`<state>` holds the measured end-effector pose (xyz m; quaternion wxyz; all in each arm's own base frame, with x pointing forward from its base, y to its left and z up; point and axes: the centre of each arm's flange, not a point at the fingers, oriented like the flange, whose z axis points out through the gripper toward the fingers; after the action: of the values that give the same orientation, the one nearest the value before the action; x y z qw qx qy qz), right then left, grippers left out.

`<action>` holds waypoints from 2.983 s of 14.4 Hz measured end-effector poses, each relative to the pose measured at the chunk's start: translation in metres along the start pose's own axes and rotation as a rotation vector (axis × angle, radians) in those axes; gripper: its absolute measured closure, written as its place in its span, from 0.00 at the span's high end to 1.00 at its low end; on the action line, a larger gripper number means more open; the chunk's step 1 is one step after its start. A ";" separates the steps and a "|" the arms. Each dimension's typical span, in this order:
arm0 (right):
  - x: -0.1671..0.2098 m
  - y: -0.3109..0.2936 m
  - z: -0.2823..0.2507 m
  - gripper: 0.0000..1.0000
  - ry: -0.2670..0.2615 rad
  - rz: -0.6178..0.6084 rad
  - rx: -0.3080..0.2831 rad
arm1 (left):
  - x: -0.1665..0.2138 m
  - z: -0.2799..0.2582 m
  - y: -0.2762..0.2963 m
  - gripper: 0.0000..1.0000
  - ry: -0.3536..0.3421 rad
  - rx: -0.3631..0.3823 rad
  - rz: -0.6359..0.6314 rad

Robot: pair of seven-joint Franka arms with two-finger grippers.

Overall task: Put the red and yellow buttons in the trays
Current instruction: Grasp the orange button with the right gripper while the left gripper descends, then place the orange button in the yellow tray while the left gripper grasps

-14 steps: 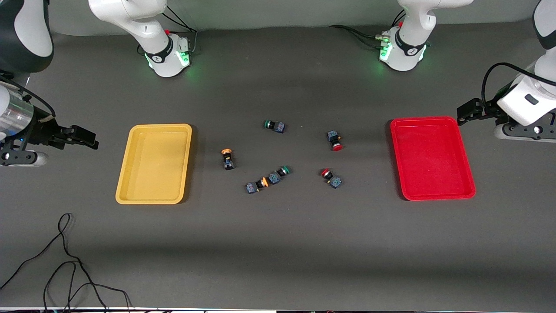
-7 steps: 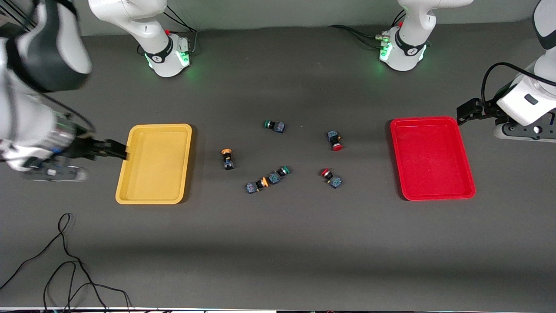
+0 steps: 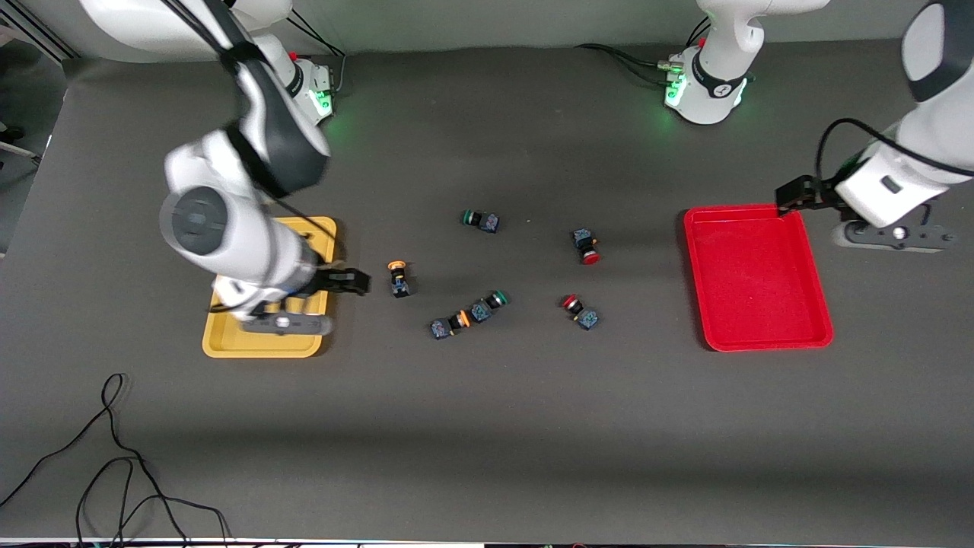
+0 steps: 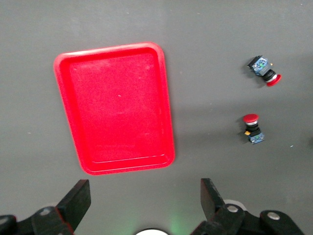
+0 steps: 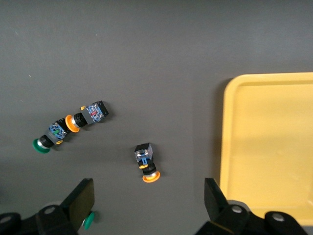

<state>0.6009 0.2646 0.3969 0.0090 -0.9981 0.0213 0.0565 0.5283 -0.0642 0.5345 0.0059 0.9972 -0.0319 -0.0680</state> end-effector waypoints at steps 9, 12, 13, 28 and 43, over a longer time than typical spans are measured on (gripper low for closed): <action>-0.041 -0.016 0.162 1.00 0.038 -0.049 0.022 | -0.047 0.117 0.207 1.00 0.085 -0.007 -0.190; -0.054 -0.011 0.195 1.00 0.062 -0.051 0.040 | -0.072 0.153 0.251 1.00 0.113 -0.030 -0.266; -0.058 -0.009 0.203 1.00 0.061 -0.051 0.041 | -0.075 0.161 0.257 1.00 0.112 -0.031 -0.285; -0.047 0.021 0.166 0.33 0.067 0.050 0.027 | -0.048 0.371 0.250 1.00 0.092 -0.046 -0.410; -0.072 0.197 0.168 0.51 -0.060 0.005 -0.080 | 0.004 0.234 0.231 0.33 0.055 0.017 -0.269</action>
<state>0.5020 0.0738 0.2352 -0.0305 -0.9955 0.0212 0.0872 0.4855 -0.2972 0.3059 -0.0111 0.9940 0.1015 -0.0404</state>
